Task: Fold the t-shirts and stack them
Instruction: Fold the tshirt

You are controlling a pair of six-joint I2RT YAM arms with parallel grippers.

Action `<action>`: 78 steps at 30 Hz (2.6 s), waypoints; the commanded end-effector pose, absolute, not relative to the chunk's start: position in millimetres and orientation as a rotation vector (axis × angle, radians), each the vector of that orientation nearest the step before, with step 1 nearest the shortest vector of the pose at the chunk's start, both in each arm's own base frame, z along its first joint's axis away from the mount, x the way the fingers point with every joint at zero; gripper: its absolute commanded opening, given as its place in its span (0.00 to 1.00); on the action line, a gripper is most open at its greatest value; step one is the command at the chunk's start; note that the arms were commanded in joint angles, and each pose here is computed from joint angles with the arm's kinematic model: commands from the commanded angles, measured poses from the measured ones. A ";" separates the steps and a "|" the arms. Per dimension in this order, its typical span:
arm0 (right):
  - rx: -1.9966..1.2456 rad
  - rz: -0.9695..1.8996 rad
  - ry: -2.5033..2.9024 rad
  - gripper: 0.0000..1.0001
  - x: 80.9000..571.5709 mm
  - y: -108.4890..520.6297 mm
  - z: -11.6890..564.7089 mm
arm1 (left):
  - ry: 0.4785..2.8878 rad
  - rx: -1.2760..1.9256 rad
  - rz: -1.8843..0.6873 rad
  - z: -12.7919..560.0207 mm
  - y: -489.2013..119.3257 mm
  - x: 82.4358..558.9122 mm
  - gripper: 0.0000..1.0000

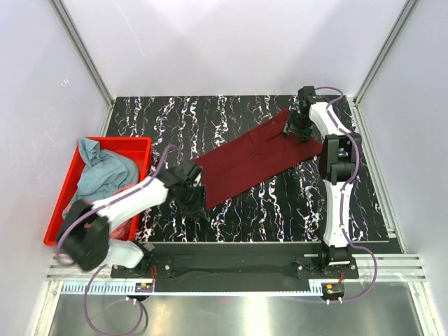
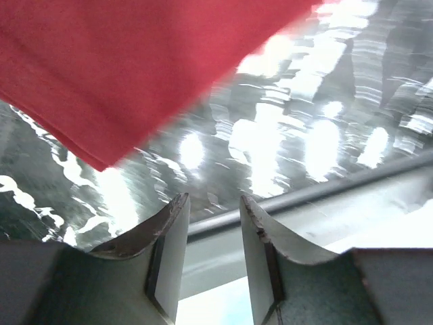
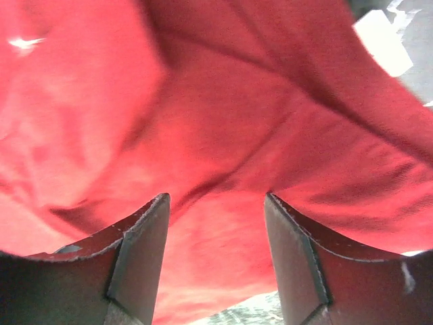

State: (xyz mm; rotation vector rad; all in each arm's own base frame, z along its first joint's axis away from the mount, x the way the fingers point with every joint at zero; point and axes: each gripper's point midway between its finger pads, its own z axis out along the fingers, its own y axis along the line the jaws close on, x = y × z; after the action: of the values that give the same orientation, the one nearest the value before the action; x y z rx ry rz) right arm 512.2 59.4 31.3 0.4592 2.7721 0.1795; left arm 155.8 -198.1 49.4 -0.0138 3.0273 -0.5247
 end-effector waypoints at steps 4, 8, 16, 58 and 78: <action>0.494 0.196 2.667 0.71 498.2 67.1 111.8 | 2.560 0.275 -0.701 158.2 -233.7 226.4 0.46; 0.558 0.276 2.691 0.72 473.7 78.3 118.0 | 2.530 0.537 -0.463 147.7 -232.2 270.4 0.46; 0.669 0.256 2.746 0.73 468.5 95.0 87.0 | 2.507 0.755 -0.247 94.5 -246.9 332.9 0.48; 0.279 0.297 2.650 0.77 476.4 115.4 180.2 | 2.417 0.347 -0.786 184.9 -310.9 377.8 0.45; 0.332 0.412 2.668 0.77 360.7 109.9 207.9 | 2.340 -0.162 -0.932 101.8 -322.7 526.8 0.36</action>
State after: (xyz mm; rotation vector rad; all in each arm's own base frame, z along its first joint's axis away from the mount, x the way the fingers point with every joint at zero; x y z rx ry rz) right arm 362.7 114.6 183.0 0.3497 2.7480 0.4148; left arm 492.3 -316.9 60.5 -0.0468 2.4963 -0.8962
